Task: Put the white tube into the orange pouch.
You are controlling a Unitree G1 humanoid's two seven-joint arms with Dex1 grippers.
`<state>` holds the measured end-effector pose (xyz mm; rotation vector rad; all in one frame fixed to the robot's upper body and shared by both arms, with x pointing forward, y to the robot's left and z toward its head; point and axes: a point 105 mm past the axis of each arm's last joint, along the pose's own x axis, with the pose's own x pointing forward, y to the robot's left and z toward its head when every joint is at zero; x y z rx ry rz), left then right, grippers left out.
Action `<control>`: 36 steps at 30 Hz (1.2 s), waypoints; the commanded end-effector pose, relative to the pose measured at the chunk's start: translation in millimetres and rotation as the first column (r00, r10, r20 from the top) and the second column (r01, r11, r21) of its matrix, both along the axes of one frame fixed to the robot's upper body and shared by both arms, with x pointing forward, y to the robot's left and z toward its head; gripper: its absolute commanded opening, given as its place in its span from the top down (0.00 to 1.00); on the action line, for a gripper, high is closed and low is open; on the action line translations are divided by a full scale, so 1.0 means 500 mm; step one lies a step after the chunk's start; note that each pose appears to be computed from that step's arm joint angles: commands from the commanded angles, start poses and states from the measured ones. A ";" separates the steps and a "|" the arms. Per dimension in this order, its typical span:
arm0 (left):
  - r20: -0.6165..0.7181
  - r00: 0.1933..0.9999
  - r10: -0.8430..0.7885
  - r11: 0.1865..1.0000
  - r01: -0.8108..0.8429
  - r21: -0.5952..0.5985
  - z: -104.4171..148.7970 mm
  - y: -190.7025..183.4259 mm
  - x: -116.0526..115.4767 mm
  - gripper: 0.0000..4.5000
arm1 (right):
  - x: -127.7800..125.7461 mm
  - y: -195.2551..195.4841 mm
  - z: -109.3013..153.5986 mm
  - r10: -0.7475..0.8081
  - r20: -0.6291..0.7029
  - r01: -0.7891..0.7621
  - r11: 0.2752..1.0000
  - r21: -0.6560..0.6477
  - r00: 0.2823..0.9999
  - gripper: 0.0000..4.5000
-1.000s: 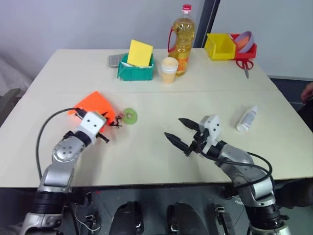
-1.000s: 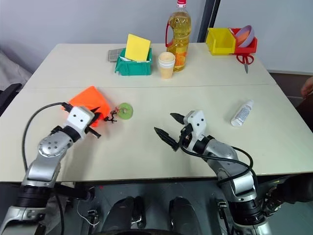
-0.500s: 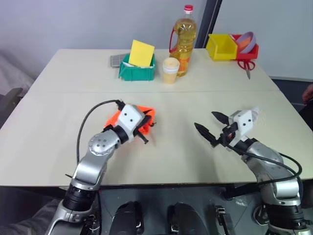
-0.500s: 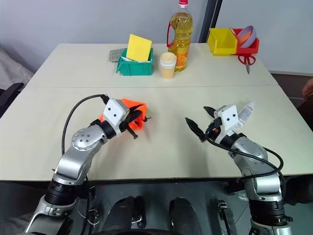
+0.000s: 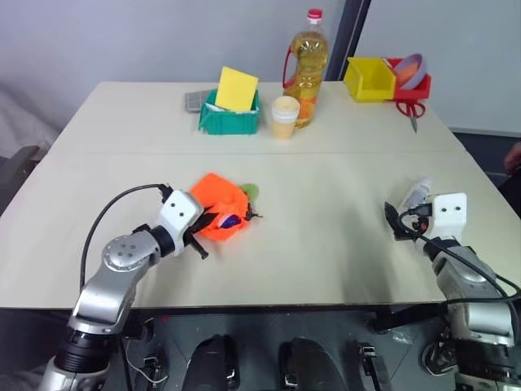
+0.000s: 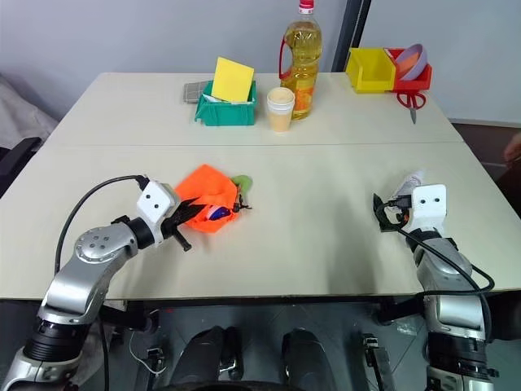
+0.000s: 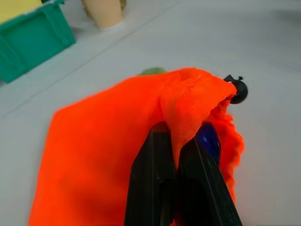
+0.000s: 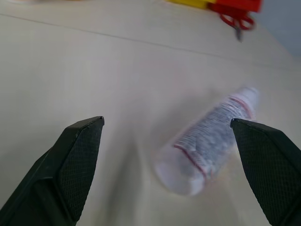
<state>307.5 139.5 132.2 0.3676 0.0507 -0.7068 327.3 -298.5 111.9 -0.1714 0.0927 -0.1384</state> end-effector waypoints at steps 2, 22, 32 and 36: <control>0.048 0.999 -0.022 0.999 0.024 -0.042 0.024 -0.027 -0.004 0.99 | 0.015 -0.030 -0.002 -0.129 0.001 0.129 0.991 0.042 0.992 0.00; 0.059 0.998 0.007 0.996 -0.002 -0.084 0.027 -0.042 -0.001 1.00 | 0.047 -0.035 -0.031 -0.202 -0.010 0.201 0.969 0.143 0.979 0.72; 0.060 0.998 0.015 0.992 -0.008 -0.126 0.038 -0.033 0.008 1.00 | 0.032 0.159 0.064 0.391 0.122 -0.393 0.920 -0.013 0.912 0.72; 0.057 0.998 0.020 0.989 -0.011 -0.149 0.045 -0.027 0.013 1.00 | -0.055 0.321 0.075 0.783 0.038 -0.782 0.622 -0.038 0.621 0.72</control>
